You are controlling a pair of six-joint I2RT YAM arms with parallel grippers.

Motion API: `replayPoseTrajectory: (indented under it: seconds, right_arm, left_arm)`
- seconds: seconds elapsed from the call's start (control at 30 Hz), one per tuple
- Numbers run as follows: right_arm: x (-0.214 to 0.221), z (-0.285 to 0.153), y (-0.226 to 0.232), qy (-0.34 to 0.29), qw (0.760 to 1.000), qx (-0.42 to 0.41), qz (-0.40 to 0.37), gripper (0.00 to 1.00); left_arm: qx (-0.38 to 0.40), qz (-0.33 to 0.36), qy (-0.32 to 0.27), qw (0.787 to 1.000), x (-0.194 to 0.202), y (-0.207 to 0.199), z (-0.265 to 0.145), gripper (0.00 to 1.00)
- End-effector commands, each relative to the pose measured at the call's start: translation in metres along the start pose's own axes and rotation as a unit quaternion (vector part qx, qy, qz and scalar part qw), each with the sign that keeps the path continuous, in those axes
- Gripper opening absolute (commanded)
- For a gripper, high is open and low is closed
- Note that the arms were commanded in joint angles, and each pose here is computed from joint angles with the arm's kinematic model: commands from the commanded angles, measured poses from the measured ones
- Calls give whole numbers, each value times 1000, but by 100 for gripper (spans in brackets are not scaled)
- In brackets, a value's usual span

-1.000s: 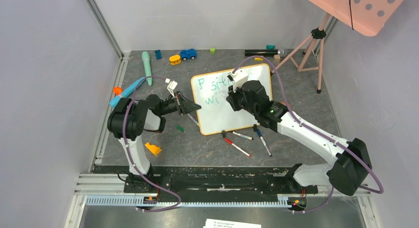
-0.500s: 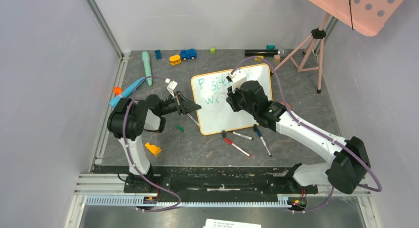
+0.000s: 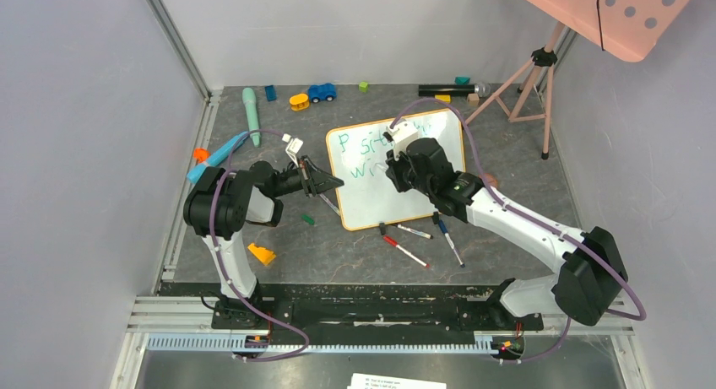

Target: Write a sentence on the whiteboard

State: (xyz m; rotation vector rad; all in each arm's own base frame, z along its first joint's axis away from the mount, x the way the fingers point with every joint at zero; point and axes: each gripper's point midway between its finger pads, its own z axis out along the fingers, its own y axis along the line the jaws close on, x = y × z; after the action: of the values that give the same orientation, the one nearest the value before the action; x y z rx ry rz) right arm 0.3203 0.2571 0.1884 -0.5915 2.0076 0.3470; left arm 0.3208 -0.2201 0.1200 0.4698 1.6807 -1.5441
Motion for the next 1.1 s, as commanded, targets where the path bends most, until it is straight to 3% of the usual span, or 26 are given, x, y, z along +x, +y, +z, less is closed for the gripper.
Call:
replayPoseTrajectory:
  seconds: [0.0, 0.37, 1.07]
  right_arm:
    - [-6, 1, -7, -13, 1000, 13, 0, 0]
    - [22, -5, -5, 9, 1000, 3, 8, 0]
    - [-13, 1, -14, -21, 1000, 19, -1, 0]
  left_arm:
    - [23, 46, -1, 999, -5, -13, -3, 2]
    - [23, 46, -2, 999, -6, -13, -3, 2]
    - [23, 46, -2, 999, -6, -13, -3, 2]
